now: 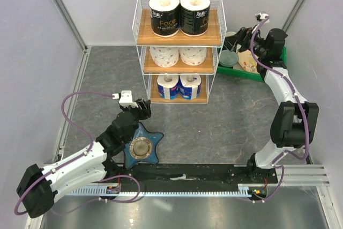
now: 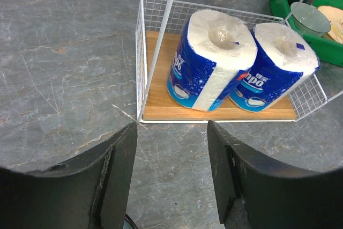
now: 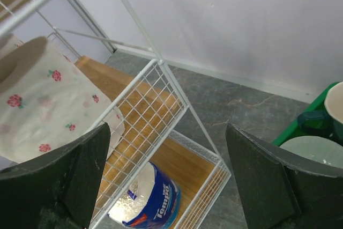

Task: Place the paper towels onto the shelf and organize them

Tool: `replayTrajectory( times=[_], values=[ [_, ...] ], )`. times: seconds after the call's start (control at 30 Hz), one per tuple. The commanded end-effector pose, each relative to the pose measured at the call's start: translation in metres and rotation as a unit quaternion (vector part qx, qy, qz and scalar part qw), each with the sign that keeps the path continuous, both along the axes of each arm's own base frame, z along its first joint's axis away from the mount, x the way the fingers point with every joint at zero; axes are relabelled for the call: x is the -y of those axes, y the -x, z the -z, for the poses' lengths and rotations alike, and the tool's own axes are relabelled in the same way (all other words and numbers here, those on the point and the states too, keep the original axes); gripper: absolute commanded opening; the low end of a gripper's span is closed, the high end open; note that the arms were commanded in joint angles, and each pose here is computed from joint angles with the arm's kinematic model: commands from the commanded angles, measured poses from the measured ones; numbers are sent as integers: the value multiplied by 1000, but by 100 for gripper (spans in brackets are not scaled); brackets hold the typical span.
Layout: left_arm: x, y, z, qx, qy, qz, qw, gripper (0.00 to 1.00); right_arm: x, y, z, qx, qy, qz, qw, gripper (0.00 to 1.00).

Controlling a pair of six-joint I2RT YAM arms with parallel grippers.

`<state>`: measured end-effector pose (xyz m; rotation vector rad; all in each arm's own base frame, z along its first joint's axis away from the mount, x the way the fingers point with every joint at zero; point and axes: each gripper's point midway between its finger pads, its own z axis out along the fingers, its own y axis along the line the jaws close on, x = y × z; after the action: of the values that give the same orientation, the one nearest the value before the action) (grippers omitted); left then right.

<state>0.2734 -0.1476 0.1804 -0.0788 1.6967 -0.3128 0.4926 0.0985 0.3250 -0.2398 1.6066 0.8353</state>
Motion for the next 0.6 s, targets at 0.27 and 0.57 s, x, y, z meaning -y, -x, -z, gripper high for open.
replayTrajectory(
  times=[0.27, 0.57],
  values=[
    [1, -6, -26, 29, 14, -11, 999, 62, -29, 12, -20, 60, 11, -54, 997, 95],
    [2, -7, -29, 33, 13, -9, 999, 62, -24, 18, -36, 90, 14, -30, 995, 95]
  ],
)
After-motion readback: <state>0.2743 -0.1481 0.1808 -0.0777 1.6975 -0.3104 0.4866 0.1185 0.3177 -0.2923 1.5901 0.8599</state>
